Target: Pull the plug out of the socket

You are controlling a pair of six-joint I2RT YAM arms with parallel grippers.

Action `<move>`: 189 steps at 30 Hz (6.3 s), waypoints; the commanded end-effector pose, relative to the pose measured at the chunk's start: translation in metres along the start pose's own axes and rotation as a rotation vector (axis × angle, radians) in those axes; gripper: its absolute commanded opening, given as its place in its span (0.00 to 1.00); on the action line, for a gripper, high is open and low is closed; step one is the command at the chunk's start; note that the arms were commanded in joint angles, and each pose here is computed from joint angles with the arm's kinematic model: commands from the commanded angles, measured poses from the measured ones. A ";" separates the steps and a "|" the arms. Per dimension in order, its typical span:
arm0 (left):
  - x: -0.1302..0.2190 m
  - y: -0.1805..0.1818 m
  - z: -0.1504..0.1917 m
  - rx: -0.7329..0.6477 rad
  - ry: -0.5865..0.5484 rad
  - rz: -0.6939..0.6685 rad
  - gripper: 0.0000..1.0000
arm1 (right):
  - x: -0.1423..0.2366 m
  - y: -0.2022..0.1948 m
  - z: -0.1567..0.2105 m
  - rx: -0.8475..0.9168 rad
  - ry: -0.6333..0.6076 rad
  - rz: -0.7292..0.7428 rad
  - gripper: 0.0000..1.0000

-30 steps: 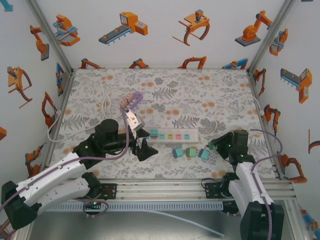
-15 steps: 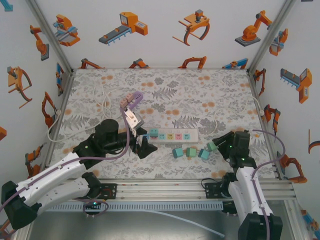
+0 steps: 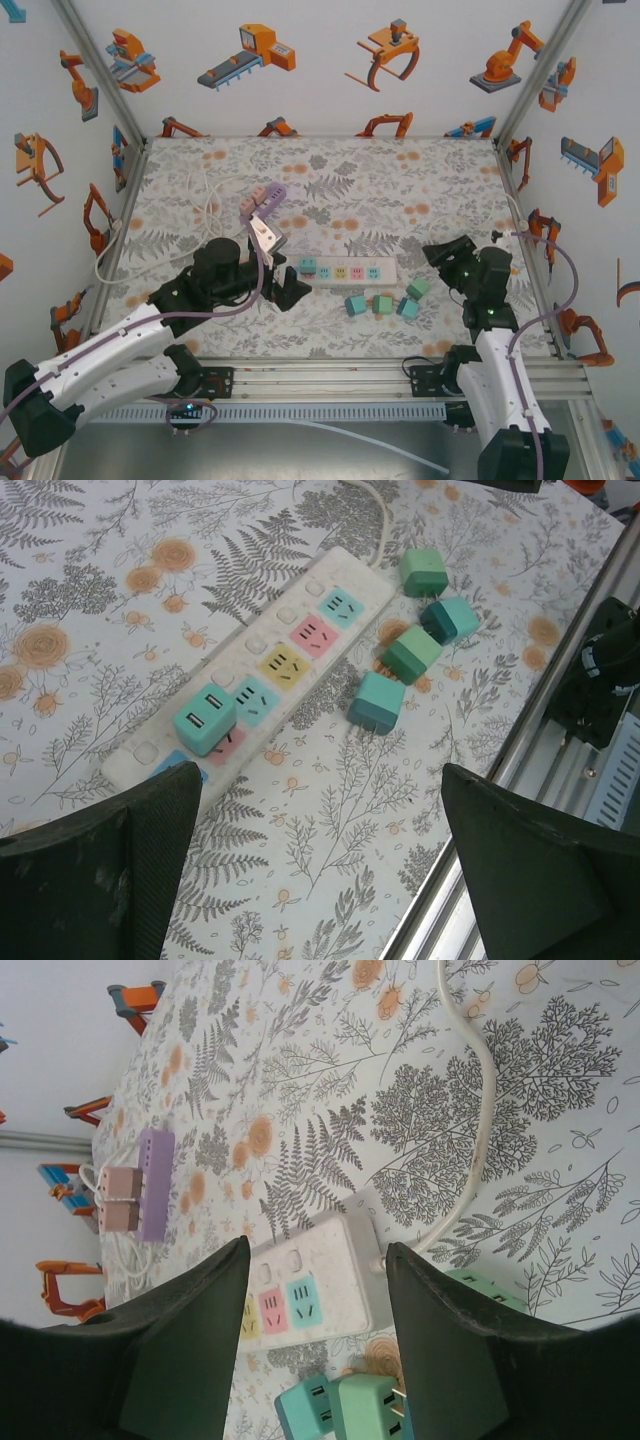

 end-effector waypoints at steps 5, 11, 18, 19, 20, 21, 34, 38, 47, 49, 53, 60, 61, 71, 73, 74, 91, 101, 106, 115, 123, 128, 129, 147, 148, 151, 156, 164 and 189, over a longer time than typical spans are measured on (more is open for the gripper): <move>0.012 0.043 0.031 0.203 0.098 -0.582 0.97 | -0.010 0.129 0.025 0.796 -0.001 -0.596 0.52; 0.021 0.065 0.054 0.380 0.124 -0.721 0.97 | -0.024 0.164 0.067 1.155 0.116 -0.862 0.54; 0.036 0.082 0.068 0.494 0.090 -0.837 0.97 | -0.047 0.186 0.117 1.456 0.328 -0.974 0.57; 0.036 0.084 0.069 0.504 0.088 -0.845 0.97 | -0.050 0.188 0.125 1.484 0.354 -0.996 0.58; 0.036 0.086 0.070 0.518 0.089 -0.853 0.97 | -0.052 0.188 0.131 1.512 0.379 -1.016 0.58; 0.036 0.088 0.070 0.530 0.087 -0.857 0.97 | -0.054 0.189 0.138 1.544 0.412 -1.050 0.59; 0.008 0.103 0.076 0.604 0.122 -0.753 0.97 | -0.092 0.181 0.195 1.710 0.714 -1.169 0.58; -0.007 0.107 0.076 0.603 0.138 -0.706 0.95 | -0.103 0.180 0.203 1.703 0.723 -1.156 0.58; -0.041 0.115 0.080 0.646 0.177 -0.607 0.85 | -0.120 0.172 0.215 1.664 0.761 -1.132 0.49; -0.049 0.117 0.084 0.653 0.207 -0.595 0.85 | -0.122 0.170 0.217 1.655 0.770 -1.131 0.47; -0.065 0.118 0.091 0.666 0.257 -0.544 0.83 | -0.123 0.167 0.220 1.641 0.788 -1.134 0.43; -0.079 0.116 0.099 0.657 0.310 -0.513 0.77 | -0.125 0.163 0.222 1.626 0.798 -1.136 0.35; -0.081 0.115 0.100 0.651 0.325 -0.509 0.76 | -0.126 0.164 0.222 1.624 0.798 -1.133 0.33; -0.089 0.108 0.117 0.616 0.463 -0.550 0.76 | -0.127 0.161 0.224 1.610 0.802 -1.131 0.30; -0.088 0.108 0.122 0.609 0.488 -0.572 0.76 | -0.127 0.162 0.224 1.606 0.799 -1.134 0.29; -0.087 0.108 0.124 0.608 0.500 -0.582 0.76 | -0.127 0.163 0.224 1.605 0.798 -1.136 0.28; -0.085 0.107 0.150 0.569 0.612 -0.670 0.74 | -0.120 0.180 0.216 1.556 0.720 -1.179 0.19; -0.080 0.109 0.162 0.544 0.649 -0.733 0.73 | -0.114 0.187 0.210 1.526 0.665 -1.208 0.17; -0.079 0.108 0.164 0.542 0.659 -0.741 0.73 | -0.110 0.189 0.203 1.500 0.608 -1.220 0.16; -0.077 0.109 0.167 0.533 0.676 -0.760 0.73 | -0.101 0.186 0.194 1.490 0.545 -1.226 0.13; -0.075 0.104 0.152 0.539 0.612 -0.716 0.73 | -0.090 0.189 0.186 1.433 0.508 -1.202 0.12; -0.069 0.100 0.126 0.525 0.492 -0.658 0.74 | -0.081 0.190 0.171 1.208 0.456 -1.045 0.12; -0.067 0.098 0.119 0.520 0.460 -0.642 0.74 | -0.078 0.189 0.168 1.145 0.443 -1.012 0.12; 0.027 0.037 0.009 0.185 0.017 -0.186 0.86 | -0.034 0.115 0.163 0.358 0.611 -0.386 0.03; 0.030 0.035 0.007 0.179 0.021 -0.172 0.87 | -0.033 0.112 0.167 0.363 0.622 -0.373 0.03; 0.032 0.030 0.005 0.159 0.038 -0.128 0.90 | -0.035 0.102 0.179 0.387 0.661 -0.326 0.05; 0.024 0.034 0.007 0.175 0.084 -0.144 0.91 | -0.046 0.088 0.201 0.421 0.704 -0.307 0.07; 0.024 0.050 0.013 0.232 0.129 -0.376 0.95 | -0.063 0.068 0.222 0.439 0.758 -0.222 0.26; 0.063 0.100 0.042 0.594 0.005 -0.987 0.97 | -0.015 0.130 0.149 0.831 0.385 -0.339 0.67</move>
Point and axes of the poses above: each hand's point on the last joint's axis, 136 mm out from that joint toward the fingers, its own x axis back along the fingers, its own y axis along the line the jaws close on, z = x × y, the point moved 10 cm from there along x, back along the fingers, and after that the axes turned 5 degrees about -x, right-handed, at the moved point
